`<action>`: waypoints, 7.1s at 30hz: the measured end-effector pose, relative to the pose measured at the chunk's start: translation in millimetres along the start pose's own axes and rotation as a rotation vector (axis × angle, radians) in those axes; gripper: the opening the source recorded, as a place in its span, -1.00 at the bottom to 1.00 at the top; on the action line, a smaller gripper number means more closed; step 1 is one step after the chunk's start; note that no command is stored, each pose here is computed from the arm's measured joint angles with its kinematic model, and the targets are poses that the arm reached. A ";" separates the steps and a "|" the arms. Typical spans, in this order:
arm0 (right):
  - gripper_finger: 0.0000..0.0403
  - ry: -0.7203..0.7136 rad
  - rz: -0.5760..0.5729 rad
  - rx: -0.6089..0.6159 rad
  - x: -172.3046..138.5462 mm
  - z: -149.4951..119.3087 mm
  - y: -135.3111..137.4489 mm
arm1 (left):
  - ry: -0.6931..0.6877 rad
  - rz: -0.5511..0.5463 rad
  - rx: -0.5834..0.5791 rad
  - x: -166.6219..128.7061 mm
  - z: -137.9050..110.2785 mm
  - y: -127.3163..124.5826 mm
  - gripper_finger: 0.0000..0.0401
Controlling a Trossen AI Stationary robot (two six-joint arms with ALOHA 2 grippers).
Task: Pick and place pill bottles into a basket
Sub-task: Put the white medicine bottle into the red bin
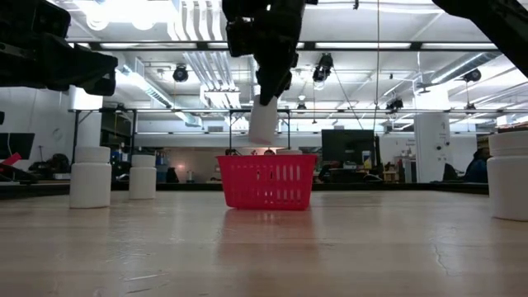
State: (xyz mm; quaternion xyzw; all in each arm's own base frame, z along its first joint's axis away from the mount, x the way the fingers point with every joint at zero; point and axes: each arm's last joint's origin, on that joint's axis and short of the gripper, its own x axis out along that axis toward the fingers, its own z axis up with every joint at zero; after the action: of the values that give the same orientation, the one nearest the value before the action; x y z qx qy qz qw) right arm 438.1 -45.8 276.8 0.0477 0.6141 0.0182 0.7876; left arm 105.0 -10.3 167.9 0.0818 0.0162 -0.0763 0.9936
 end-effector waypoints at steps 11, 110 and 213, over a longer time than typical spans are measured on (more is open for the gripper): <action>-0.27 -0.006 0.000 -0.020 17.4 -0.8 -1.9 | 0.000 0.000 0.000 0.0 0.0 0.0 -0.99; -0.05 0.048 -0.015 -0.075 2.8 -12.3 -0.5 | 0.006 -0.001 0.000 0.4 -0.6 -0.1 -0.99; -0.05 0.116 0.073 -0.170 46.5 -218.4 153.4 | 0.008 -0.001 -0.001 0.6 -0.7 -0.1 -0.99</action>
State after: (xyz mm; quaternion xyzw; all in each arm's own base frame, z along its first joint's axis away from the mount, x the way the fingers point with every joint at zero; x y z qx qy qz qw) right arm 242.4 122.4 194.1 0.0020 0.6526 0.1015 0.7509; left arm 105.5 -10.3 167.2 0.0818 0.0204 -0.0765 0.9935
